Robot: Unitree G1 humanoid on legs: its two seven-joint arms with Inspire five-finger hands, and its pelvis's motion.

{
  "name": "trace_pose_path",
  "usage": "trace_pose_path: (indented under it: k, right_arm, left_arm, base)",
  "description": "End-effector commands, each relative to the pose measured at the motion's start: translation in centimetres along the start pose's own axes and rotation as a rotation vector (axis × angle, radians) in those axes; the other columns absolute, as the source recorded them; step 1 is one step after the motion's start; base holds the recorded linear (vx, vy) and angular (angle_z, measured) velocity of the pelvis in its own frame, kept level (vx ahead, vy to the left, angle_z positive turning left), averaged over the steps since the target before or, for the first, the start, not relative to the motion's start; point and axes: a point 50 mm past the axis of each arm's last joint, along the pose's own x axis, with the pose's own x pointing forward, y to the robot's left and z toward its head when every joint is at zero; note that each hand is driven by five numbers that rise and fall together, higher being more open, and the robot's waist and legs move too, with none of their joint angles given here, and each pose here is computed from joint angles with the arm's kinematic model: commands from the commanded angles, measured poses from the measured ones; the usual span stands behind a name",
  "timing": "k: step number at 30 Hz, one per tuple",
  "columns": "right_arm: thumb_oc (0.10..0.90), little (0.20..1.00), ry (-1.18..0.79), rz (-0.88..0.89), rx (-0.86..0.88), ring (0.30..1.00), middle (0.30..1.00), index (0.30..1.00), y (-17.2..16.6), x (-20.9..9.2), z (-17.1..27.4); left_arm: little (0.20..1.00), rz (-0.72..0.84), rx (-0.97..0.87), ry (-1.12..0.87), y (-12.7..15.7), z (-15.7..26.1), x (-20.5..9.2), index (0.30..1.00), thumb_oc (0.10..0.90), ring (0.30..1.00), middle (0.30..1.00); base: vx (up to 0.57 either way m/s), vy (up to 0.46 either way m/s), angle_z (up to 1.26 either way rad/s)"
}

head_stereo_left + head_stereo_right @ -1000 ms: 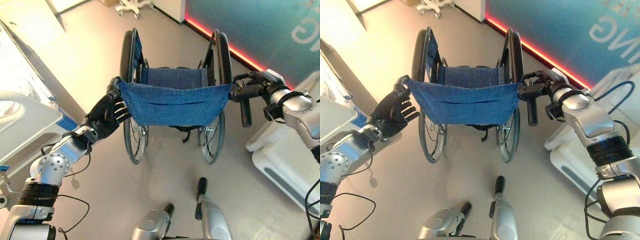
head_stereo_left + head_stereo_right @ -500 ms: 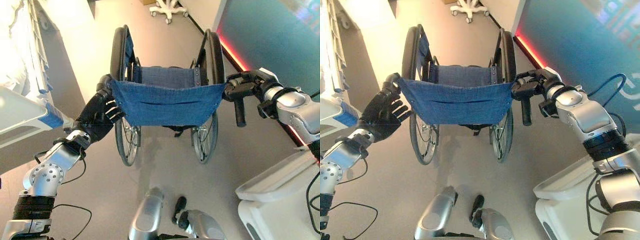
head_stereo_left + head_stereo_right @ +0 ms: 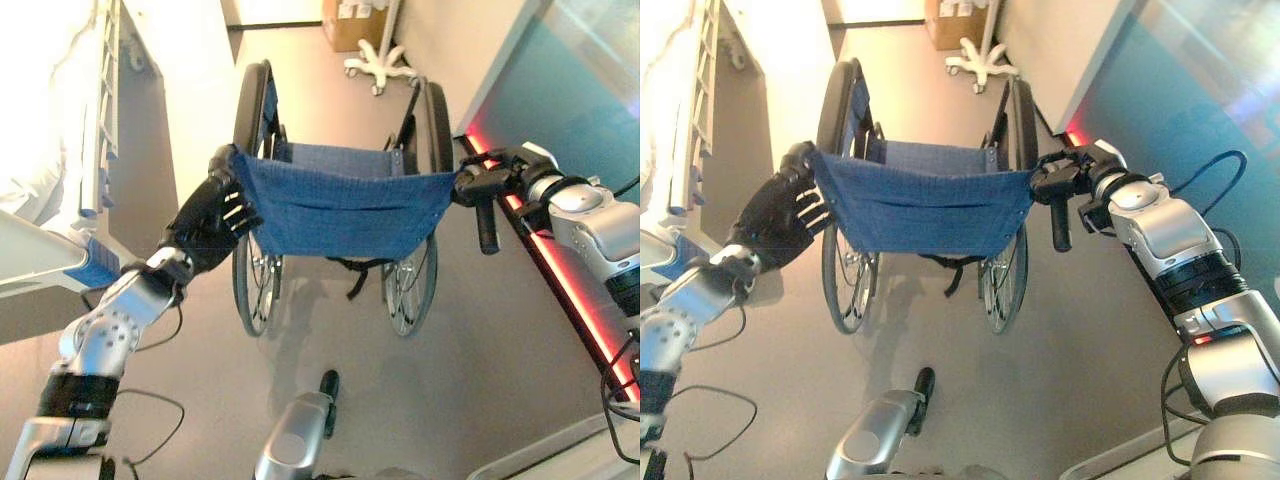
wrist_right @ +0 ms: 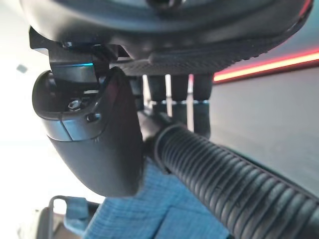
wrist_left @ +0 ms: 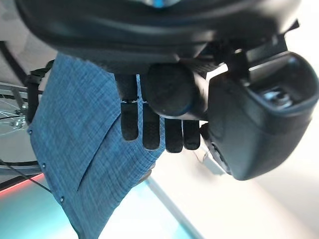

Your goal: Push the wheelchair next to the bed

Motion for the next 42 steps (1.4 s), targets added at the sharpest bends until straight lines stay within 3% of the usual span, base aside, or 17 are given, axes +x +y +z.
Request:
trace_pose_path:
  k: [1, 8, 20, 29, 36, 42]
  right_arm:
    - [0.400, 0.300, -0.513, 0.385, 0.075, 0.300, 0.300, 0.300, 7.9, -1.3, 9.4]
    - [0.400, 0.300, -0.519, 0.369, 0.027, 0.300, 0.300, 0.300, 7.1, -1.6, 9.0]
    - [0.400, 0.300, -0.570, 0.366, 0.023, 0.300, 0.300, 0.300, 6.7, -3.5, 12.3]
    - [0.400, 0.300, -0.579, 0.471, -0.073, 0.300, 0.300, 0.300, 9.4, -3.8, 12.1]
    - [0.400, 0.300, -0.608, 0.493, -0.090, 0.300, 0.300, 0.300, 11.3, -3.8, 13.1]
    - [0.400, 0.300, -0.539, 0.432, -0.095, 0.300, 0.300, 0.300, 11.3, -2.8, 12.7]
  left_arm:
    - [0.300, -0.348, 0.088, -0.489, -6.0, 11.3, -2.5, 0.300, 0.400, 0.300, 0.300]
    - [0.300, -0.346, 0.082, -0.509, -6.4, 12.2, -2.5, 0.300, 0.400, 0.300, 0.300]
    - [0.300, -0.336, 0.147, -0.542, -7.3, 12.6, -2.5, 0.300, 0.400, 0.300, 0.300]
    - [0.300, -0.273, 0.111, -0.598, -5.5, 11.2, -4.5, 0.300, 0.400, 0.300, 0.300]
    - [0.300, -0.245, 0.098, -0.614, -4.3, 11.3, -4.1, 0.300, 0.400, 0.300, 0.300]
    - [0.300, -0.307, 0.070, -0.583, -5.1, 10.2, -3.7, 0.300, 0.400, 0.300, 0.300]
  base:
    - [0.43, 0.028, 0.28]
    - [0.28, -0.048, 0.12]
    - [0.35, -0.296, 0.79]
    - [0.32, -0.324, 0.29]
    - [0.24, -0.179, 0.09]
    - [0.31, -0.057, 0.08]
